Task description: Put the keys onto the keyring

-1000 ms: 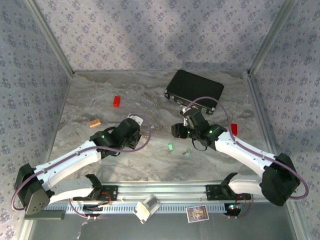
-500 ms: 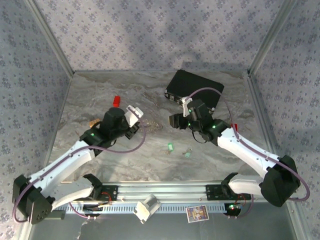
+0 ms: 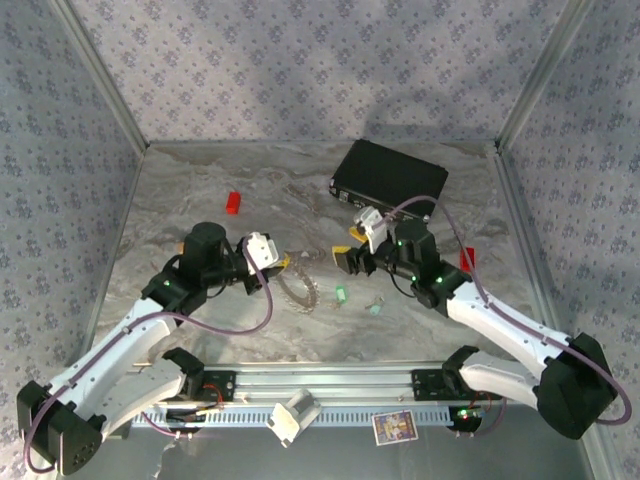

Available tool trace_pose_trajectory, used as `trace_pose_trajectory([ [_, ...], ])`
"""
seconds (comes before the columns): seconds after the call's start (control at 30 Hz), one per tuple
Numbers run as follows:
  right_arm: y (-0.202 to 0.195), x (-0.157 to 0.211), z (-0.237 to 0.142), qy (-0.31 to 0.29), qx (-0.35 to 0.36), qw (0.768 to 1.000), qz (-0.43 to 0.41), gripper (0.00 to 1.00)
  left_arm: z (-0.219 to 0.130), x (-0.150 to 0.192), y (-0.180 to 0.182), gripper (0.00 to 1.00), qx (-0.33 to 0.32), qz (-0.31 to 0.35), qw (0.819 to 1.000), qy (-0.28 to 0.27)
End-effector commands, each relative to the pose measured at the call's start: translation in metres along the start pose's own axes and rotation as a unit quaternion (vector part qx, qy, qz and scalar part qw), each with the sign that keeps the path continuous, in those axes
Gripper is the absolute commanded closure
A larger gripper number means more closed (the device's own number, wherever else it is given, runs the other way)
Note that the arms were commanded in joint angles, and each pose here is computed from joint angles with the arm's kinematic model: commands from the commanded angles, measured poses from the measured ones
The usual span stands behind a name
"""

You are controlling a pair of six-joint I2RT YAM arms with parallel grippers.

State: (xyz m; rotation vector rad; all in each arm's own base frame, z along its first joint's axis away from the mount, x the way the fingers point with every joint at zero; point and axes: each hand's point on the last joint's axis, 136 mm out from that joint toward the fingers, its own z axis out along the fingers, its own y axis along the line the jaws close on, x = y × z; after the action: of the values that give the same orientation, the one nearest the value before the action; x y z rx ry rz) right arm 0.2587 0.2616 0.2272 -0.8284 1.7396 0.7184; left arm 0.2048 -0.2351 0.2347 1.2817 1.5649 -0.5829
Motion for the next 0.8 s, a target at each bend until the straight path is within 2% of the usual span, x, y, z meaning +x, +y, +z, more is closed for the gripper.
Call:
trace_pose_trajectory([
  [0.0,0.047,-0.029,-0.02,-0.102,-0.098,0.979,-0.147,0.36,-0.005,-0.026,-0.02,1.0,0.055,0.044,0.995,-0.068],
  [0.1,0.072,-0.014,-0.026,-0.088,-0.129,0.963,-0.218,0.4,-0.004,-0.029,-0.03,1.0,0.076,0.043,0.993,-0.079],
  [0.2,0.081,-0.005,-0.025,-0.064,-0.151,0.962,-0.22,0.46,-0.001,-0.03,-0.044,1.0,0.101,0.053,0.989,-0.092],
  [0.4,0.099,-0.001,-0.024,-0.063,-0.187,0.953,-0.231,0.58,0.005,-0.029,-0.062,1.0,0.126,0.07,0.984,-0.101],
  [0.63,0.112,0.006,-0.02,-0.053,-0.22,0.947,-0.23,0.6,0.01,-0.027,-0.064,1.0,0.128,0.074,0.984,-0.098],
  [0.77,0.11,0.009,-0.013,-0.045,-0.212,0.949,-0.228,0.66,0.013,-0.024,-0.066,1.0,0.131,0.076,0.984,-0.095],
])
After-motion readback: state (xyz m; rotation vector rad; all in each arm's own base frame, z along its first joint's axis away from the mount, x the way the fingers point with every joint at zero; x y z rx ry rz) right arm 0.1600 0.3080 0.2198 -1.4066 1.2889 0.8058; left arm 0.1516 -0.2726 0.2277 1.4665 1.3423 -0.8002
